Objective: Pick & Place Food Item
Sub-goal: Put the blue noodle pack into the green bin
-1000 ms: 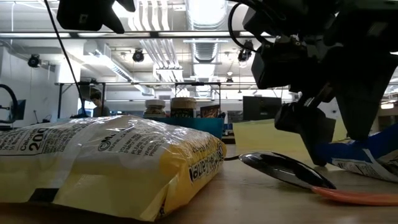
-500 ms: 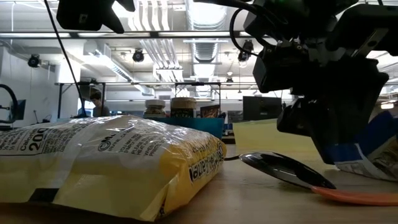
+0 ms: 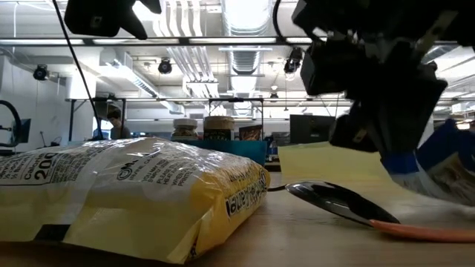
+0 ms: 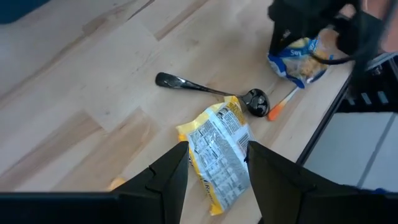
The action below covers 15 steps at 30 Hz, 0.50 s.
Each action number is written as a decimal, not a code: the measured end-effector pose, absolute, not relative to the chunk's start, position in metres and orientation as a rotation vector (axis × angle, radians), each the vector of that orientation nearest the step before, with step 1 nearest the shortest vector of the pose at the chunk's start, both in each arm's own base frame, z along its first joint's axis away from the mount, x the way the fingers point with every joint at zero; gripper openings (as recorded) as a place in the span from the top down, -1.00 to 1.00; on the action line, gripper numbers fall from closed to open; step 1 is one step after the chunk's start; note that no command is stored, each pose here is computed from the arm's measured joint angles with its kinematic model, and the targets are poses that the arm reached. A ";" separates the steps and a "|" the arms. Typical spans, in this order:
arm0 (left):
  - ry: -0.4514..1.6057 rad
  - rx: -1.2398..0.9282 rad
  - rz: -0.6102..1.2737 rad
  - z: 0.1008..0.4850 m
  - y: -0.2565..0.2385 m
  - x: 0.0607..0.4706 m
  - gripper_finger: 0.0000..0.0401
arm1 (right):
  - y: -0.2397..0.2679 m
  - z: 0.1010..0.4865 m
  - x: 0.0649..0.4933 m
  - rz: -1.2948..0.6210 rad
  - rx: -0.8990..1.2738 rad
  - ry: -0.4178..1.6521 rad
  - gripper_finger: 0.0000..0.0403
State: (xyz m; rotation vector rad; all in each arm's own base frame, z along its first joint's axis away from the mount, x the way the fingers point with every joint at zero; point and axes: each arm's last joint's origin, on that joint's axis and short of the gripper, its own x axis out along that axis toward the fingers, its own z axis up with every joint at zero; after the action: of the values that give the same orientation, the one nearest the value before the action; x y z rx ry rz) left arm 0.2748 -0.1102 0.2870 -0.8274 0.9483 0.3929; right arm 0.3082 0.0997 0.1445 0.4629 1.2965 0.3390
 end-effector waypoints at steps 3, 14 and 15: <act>0.937 -0.891 0.425 0.287 -0.110 0.275 0.15 | 0.099 0.156 0.306 0.344 0.465 1.265 0.95; 0.699 -1.127 0.544 0.293 -0.114 0.285 0.15 | 0.082 0.226 0.280 0.152 0.430 1.044 0.96; 0.667 -1.121 0.535 0.294 -0.115 0.287 0.15 | 0.079 0.233 0.277 0.132 0.430 1.008 0.96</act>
State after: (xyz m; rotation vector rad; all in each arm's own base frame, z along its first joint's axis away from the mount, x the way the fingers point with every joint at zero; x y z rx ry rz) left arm 0.2868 -0.1148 0.2941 -1.1215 0.6666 0.5352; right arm 0.2770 0.0794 0.2333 0.4295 1.0085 0.1315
